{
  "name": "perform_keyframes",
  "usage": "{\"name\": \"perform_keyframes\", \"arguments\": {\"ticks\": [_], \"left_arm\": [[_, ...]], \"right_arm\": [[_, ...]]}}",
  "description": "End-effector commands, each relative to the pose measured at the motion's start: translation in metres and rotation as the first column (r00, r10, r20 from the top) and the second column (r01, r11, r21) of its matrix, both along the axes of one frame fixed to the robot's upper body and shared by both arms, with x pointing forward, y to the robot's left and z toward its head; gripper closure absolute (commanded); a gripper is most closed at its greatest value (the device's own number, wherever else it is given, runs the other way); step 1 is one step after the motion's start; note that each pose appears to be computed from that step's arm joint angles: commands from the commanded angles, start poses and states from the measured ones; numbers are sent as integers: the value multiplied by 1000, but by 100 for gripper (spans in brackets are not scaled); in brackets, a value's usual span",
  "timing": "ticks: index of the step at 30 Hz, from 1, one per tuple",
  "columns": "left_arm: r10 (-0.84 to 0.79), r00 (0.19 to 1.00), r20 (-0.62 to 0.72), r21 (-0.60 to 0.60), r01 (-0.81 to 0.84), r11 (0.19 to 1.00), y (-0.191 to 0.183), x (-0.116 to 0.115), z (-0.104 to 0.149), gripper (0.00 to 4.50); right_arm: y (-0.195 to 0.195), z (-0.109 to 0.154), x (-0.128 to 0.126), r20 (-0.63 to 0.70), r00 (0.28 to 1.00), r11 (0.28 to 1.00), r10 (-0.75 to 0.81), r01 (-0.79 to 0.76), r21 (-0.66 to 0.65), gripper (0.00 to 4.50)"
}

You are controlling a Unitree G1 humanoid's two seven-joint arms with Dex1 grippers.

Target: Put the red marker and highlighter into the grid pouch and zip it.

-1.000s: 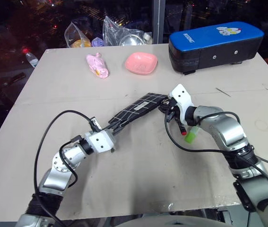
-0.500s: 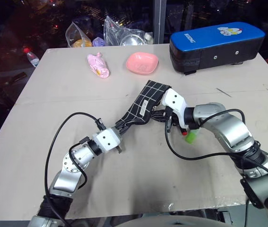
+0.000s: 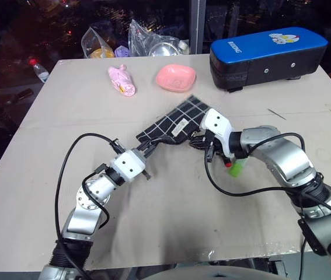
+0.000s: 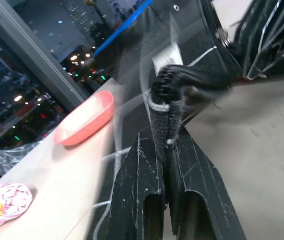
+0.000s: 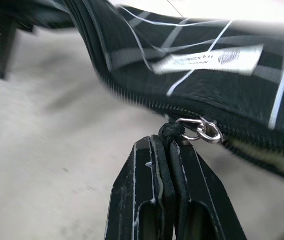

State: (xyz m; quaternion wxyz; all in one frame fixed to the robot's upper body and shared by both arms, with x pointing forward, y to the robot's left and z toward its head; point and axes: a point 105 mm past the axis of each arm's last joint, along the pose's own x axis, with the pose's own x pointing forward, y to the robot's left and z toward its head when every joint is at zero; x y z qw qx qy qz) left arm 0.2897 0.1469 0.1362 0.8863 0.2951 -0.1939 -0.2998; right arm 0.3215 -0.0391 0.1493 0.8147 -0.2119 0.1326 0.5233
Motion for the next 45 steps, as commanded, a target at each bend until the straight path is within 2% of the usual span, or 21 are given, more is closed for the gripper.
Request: {"name": "perform_keyframes", "arguments": {"ticks": [1, 12, 24, 29, 34, 37, 40, 43, 45], "left_arm": [[12, 997, 71, -23, -10, 1000, 1, -4, 17, 450], [-25, 998, 57, 0, 25, 1000, -10, -3, 11, 450], [-52, 998, 46, 25, 51, 998, -14, -3, 6, 450], [-66, 997, 49, 31, 64, 997, -16, -2, 6, 450], [-56, 998, 43, 23, 55, 998, -15, -2, 5, 450], [-33, 999, 35, 8, 32, 999, -11, -1, 4, 450], [-7, 1000, 30, -11, 7, 1000, -6, 0, 5, 450], [10, 999, 31, -19, -9, 1000, -1, 1, 6, 450], [10, 999, 32, -17, -10, 1000, 0, 1, 7, 450]], "right_arm": [[0, 16, 4, 52, 999, 1000, -6, 4, 29, 446], [35, 42, -22, 58, 990, 981, 128, -135, 143, 446], [59, 43, -43, 87, 959, 958, 269, -276, 79, 446], [68, 33, -39, 107, 954, 959, 278, -283, 25, 446], [75, 40, -35, 163, 945, 954, 284, -296, 54, 446], [56, 44, -28, 160, 952, 960, 261, -274, 65, 361], [30, 61, -23, 174, 965, 966, 194, -219, 137, 216], [2, 70, -33, 119, 975, 963, 186, -205, 174, 70], [-12, 70, -42, 85, 976, 962, 200, -212, 174, 70]]}}
